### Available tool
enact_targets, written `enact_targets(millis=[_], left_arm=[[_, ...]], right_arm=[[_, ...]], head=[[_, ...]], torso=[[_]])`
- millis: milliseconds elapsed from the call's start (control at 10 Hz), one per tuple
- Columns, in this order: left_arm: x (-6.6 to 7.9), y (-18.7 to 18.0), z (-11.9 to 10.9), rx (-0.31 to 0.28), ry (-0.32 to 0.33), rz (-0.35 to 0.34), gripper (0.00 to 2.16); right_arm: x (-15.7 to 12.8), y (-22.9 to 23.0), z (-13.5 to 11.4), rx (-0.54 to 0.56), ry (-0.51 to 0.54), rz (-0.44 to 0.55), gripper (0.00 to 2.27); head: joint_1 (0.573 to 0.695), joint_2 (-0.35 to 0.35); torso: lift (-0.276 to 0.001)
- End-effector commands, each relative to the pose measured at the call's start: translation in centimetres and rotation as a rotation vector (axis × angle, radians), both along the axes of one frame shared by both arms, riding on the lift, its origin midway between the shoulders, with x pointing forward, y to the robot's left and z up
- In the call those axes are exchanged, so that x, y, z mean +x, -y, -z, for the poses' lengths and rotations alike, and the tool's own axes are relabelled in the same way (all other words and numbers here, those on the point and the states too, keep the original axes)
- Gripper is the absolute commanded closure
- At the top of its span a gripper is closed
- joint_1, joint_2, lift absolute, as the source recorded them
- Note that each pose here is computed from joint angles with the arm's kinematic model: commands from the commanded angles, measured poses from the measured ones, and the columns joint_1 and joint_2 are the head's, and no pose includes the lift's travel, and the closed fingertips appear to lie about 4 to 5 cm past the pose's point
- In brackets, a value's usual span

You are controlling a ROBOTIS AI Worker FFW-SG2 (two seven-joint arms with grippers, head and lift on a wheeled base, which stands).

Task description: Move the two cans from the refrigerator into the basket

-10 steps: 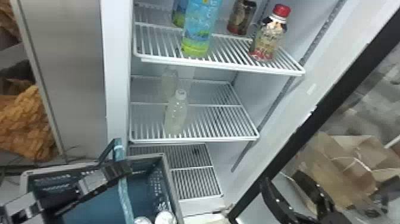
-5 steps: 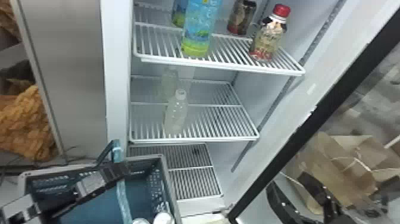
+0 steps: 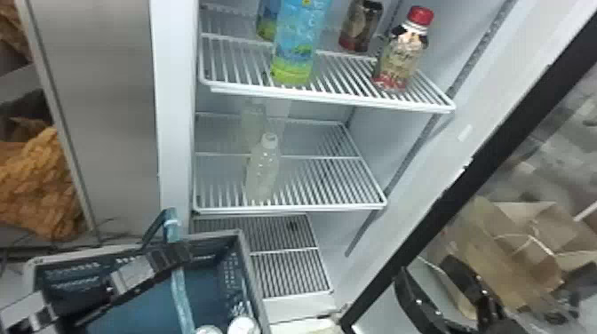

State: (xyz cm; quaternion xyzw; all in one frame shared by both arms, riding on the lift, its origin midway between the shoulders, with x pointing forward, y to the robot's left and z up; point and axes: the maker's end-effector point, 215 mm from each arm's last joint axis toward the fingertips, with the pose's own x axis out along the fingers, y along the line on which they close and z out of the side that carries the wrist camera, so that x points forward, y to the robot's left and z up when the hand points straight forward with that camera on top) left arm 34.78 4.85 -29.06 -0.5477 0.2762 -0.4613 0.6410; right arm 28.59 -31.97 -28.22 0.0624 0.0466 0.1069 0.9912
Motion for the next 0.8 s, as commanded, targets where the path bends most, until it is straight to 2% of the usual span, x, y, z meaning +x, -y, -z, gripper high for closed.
enact_targets(millis=[0,700], left_arm=[[-0.04,-0.12,-0.02,-0.002,-0.001,-0.003,1.21],[-0.05,-0.40,-0.02,0.000,0.000,-0.013,1.21]], right_arm=[[0.15,-0.03,0.18,0.007,0.001,0.001,0.16],[0.16,-0.12,0.80,0.017,-0.007,0.001,0.18]], head=[[0.695,-0.350],[0.695,-0.350]], torso=[[-0.219],[-0.219]])
